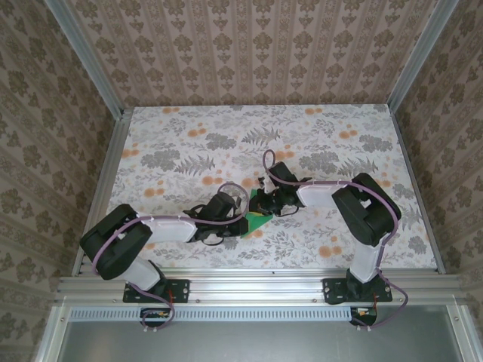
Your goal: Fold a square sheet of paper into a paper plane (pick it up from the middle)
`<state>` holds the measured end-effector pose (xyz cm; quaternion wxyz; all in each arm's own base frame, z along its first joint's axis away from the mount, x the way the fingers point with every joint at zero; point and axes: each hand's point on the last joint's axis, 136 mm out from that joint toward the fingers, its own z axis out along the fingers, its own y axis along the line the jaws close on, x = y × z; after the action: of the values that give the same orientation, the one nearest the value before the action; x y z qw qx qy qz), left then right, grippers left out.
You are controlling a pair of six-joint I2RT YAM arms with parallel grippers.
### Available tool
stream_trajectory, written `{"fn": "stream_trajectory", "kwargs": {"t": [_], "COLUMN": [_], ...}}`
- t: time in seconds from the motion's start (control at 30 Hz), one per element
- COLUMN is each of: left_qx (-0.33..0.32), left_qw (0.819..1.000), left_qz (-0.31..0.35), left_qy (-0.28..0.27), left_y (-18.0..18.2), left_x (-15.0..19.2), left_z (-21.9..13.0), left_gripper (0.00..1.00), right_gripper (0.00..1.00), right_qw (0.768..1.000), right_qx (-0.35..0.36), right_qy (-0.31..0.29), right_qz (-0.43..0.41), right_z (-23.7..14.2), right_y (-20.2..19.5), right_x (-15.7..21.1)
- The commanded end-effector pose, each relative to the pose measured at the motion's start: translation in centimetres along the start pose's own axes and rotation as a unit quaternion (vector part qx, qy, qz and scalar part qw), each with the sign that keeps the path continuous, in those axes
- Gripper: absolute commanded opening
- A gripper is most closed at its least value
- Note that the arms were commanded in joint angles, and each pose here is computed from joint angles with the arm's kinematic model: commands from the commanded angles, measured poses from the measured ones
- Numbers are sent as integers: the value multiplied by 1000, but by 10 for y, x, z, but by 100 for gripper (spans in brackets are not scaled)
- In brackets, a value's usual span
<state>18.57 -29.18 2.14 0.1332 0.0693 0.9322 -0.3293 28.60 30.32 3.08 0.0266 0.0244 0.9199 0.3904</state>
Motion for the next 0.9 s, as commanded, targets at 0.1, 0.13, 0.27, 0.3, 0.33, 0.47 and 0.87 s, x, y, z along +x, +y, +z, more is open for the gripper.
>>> {"fn": "stream_trajectory", "kwargs": {"t": [0.1, 0.13, 0.27, 0.3, 0.33, 0.47, 0.87], "left_qx": [-18, -17, -15, -14, -12, -11, -40], "left_qw": [1000, 1000, 1000, 1000, 1000, 1000, 999], "left_qz": [11, 14, 16, 16, 17, 20, -1], "left_qy": [14, 13, 13, 14, 15, 19, 29], "left_y": [12, 11, 10, 10, 8, 7, 25], "left_x": [12, 12, 11, 12, 12, 14, 30], "left_z": [-10, -11, -12, -11, -10, -7, 0], "left_gripper": [18, 17, 10, 8, 6, 0, 0], "right_gripper": [12, 12, 12, 12, 12, 12, 14], "right_qw": [1000, 1000, 1000, 1000, 1000, 1000, 999], "right_qx": [17, 16, 15, 16, 15, 16, 31], "right_qy": [-8, -8, -5, -4, -3, 0, 7], "right_qz": [10, 11, 10, 11, 11, 11, 14], "right_z": [0, 1, 1, 2, 2, 3, 6], "right_y": [-5, -5, -5, -6, -6, -7, -16], "right_x": [-7, -7, -6, -6, -5, -4, -1]}}
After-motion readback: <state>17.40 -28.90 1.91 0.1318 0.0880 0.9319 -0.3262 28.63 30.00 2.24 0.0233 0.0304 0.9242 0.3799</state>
